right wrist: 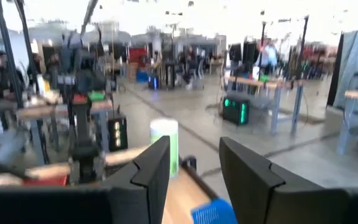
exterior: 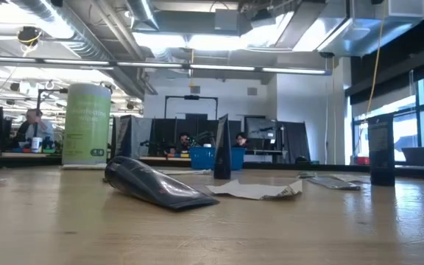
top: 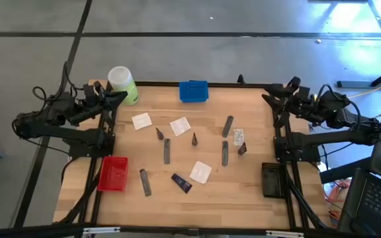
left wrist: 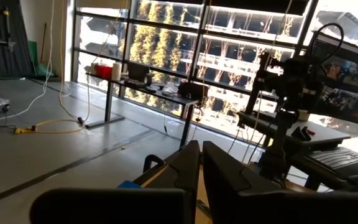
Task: Pick & Place Travel size toiletries
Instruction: Put the blue shaving cream bottle into the blue basket
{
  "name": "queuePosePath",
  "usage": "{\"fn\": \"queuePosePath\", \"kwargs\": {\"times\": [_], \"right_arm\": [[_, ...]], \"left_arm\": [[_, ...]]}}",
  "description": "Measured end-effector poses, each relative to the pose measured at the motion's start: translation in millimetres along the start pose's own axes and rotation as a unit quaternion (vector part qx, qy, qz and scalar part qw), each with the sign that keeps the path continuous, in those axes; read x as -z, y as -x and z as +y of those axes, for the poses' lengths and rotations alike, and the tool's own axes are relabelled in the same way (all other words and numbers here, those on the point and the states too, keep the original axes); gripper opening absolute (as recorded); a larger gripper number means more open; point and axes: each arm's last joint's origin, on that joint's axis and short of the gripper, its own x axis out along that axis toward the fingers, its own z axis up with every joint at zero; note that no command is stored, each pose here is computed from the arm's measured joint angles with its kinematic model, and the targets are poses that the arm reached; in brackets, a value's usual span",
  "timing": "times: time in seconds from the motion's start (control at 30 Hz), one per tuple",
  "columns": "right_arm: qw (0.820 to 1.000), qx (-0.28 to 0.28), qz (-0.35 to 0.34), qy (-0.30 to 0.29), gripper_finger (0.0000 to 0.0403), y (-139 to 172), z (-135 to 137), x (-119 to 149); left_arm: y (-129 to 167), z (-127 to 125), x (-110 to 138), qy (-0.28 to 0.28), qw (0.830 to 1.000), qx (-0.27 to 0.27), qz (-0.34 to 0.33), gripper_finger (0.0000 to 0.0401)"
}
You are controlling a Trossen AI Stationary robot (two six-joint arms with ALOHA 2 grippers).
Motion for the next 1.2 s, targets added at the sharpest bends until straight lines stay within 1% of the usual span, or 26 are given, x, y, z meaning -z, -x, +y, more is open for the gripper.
{"fn": "queuePosePath", "kwargs": {"times": [0.07,0.17,0.23,0.27,0.3,0.4,0.47,0.57,0.7,0.83,1.03,1.13,1.2], "right_arm": [[1.0,0.0,-0.021,0.0,0.0144,-6,2,-4],[0.997,0.0,-0.071,0.0,0.0144,-16,7,-13],[0.996,-0.004,-0.084,0.027,0.0144,-24,11,-15],[0.995,0.004,-0.091,0.044,0.0144,-28,12,-15],[0.993,0.024,-0.102,0.048,0.0144,-32,13,-17],[0.986,0.114,-0.119,0.024,0.0144,-48,14,-19],[0.983,0.15,-0.1,0.039,0.0144,-56,16,-17],[0.983,0.169,-0.066,0.036,0.0139,-63,17,-20],[0.986,0.165,0.005,0.037,0.0123,-72,19,-24],[0.984,0.162,0.064,0.04,0.0106,-81,23,-23],[0.975,0.167,0.141,0.037,0.0096,-99,31,-1],[0.969,0.168,0.176,0.032,0.0102,-106,34,12],[0.968,0.154,0.196,0.016,0.0109,-110,37,19]], "left_arm": [[0,0,0,-0.01,1.0,-0.008,-0.002,0.0015],[0,2,0,-0.033,0.999,-0.028,-0.004,0.0015],[0,2,0,-0.045,0.998,-0.034,-0.004,0.0015],[0,2,0,-0.049,0.998,-0.035,-0.004,0.0015],[0,2,0,-0.052,0.998,-0.035,-0.004,0.0015],[0,2,0,-0.047,0.998,-0.035,-0.004,0.0015],[0,2,0,-0.047,0.998,-0.035,-0.004,0.0015],[0,2,0,-0.047,0.998,-0.035,-0.003,0.0015],[0,2,0,-0.047,0.998,-0.035,-0.003,0.0015],[0,2,0,-0.048,0.998,-0.035,-0.002,0.0015],[0,2,0,-0.048,0.998,-0.035,-0.002,0.0015],[0,2,0,-0.048,0.998,-0.035,-0.002,0.0015],[0,2,0,-0.048,0.998,-0.035,-0.002,0.0015]]}}
